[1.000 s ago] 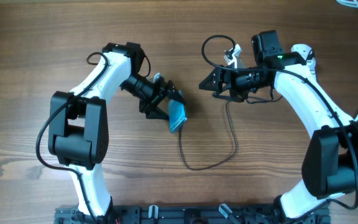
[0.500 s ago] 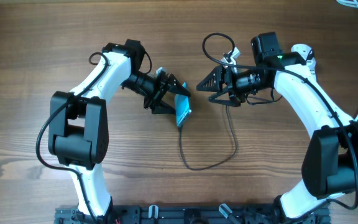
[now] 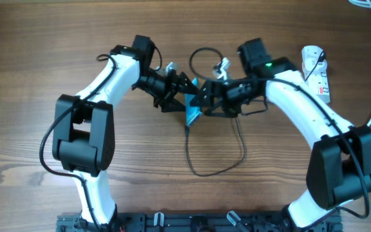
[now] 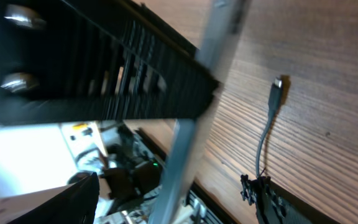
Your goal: Plug charger to phone and switch on socket
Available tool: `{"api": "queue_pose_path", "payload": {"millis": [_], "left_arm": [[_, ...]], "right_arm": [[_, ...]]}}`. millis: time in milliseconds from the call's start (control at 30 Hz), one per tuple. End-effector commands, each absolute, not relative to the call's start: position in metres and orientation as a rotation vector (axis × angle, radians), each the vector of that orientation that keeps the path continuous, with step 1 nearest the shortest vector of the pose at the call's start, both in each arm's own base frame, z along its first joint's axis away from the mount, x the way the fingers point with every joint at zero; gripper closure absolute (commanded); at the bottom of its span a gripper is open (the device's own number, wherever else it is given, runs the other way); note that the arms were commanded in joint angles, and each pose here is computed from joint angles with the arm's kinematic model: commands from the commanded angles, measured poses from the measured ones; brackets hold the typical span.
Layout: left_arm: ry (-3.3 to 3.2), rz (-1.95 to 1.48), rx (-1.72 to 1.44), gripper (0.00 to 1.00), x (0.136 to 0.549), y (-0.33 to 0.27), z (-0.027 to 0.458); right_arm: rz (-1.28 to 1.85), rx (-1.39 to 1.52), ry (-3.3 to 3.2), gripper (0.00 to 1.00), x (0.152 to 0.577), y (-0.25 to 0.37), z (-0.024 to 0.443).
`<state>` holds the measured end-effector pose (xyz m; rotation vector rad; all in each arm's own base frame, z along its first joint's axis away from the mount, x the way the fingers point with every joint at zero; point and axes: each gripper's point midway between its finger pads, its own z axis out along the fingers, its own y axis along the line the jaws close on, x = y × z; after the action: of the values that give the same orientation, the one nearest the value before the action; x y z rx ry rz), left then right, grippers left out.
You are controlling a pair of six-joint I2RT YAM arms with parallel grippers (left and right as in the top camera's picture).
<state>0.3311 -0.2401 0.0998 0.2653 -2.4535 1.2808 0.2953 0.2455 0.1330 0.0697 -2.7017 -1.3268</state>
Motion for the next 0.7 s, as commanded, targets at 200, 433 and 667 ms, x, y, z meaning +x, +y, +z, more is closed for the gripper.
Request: {"api": "queue_pose_path", "payload": {"millis": [200,433,667], "left_arm": [[-2.49,1.298,0.218,0.3,0.332,-0.246,0.115],[-2.555,1.235,0.22,0.29,0.335,-0.241,0.106],[-2.56,1.24,0.189,0.27,0.334,-0.247,0.106]], "right_arm": [[-1.138,-0.016,-2.864,0.47,0.307,0.247,0.12],[-1.161,-0.062,-2.87,0.66,0.314,0.25,0.122],[-1.127,-0.071,-2.897,0.67,0.316,0.247,0.119]]}}
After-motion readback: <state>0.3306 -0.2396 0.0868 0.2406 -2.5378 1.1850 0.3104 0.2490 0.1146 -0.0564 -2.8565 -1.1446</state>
